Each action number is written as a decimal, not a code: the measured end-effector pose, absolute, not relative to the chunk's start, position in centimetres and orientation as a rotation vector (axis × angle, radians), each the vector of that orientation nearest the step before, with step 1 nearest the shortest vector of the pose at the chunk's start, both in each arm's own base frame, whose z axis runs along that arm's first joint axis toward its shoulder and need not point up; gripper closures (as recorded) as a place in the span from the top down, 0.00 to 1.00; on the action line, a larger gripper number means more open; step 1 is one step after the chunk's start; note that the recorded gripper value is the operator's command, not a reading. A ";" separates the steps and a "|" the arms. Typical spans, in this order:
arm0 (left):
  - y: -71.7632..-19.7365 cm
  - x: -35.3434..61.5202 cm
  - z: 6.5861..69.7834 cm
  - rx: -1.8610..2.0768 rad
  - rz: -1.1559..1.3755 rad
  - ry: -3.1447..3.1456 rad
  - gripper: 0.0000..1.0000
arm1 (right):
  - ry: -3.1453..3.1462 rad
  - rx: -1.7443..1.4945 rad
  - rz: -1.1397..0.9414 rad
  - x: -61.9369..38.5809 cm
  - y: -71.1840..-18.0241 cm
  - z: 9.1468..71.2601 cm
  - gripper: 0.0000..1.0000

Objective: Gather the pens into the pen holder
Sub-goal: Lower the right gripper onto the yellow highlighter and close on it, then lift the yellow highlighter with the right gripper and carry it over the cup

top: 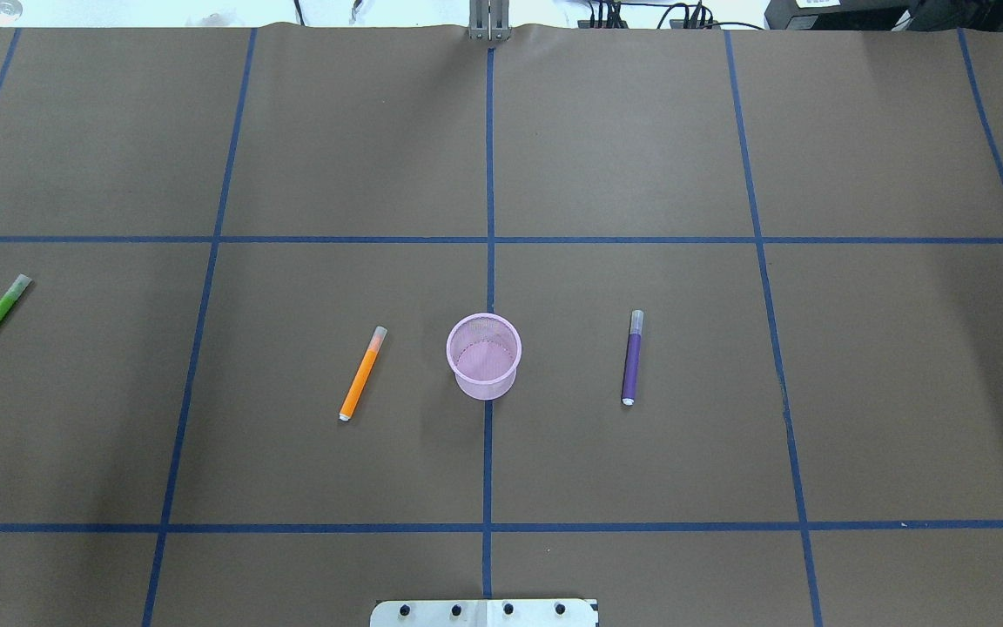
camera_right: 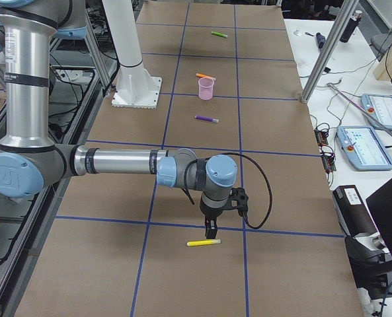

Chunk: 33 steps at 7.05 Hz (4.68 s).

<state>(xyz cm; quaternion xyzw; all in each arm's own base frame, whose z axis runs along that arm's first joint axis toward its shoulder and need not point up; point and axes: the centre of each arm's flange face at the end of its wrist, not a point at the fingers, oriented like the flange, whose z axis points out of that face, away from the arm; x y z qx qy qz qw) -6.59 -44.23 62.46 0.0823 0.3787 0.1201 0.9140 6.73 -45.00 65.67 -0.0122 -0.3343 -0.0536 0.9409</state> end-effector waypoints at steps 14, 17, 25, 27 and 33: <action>-48.4 -6.5 53.5 0.483 0.231 0.773 1.00 | -0.750 0.208 -0.096 1.9 -46.4 76.1 0.95; -48.4 -6.5 53.4 0.480 0.219 0.775 1.00 | -0.725 0.166 -0.114 -1.6 -45.2 78.1 0.66; -48.4 -6.5 53.4 0.472 0.199 0.781 1.00 | -0.710 0.119 -0.146 -3.6 -44.3 79.8 0.40; -48.4 -6.5 53.4 0.472 0.199 0.782 1.00 | -0.710 0.113 -0.148 -3.7 -44.2 80.0 0.00; -48.4 -6.5 53.2 0.482 0.199 0.782 1.00 | -0.766 0.331 -0.261 -5.7 -47.1 72.9 0.00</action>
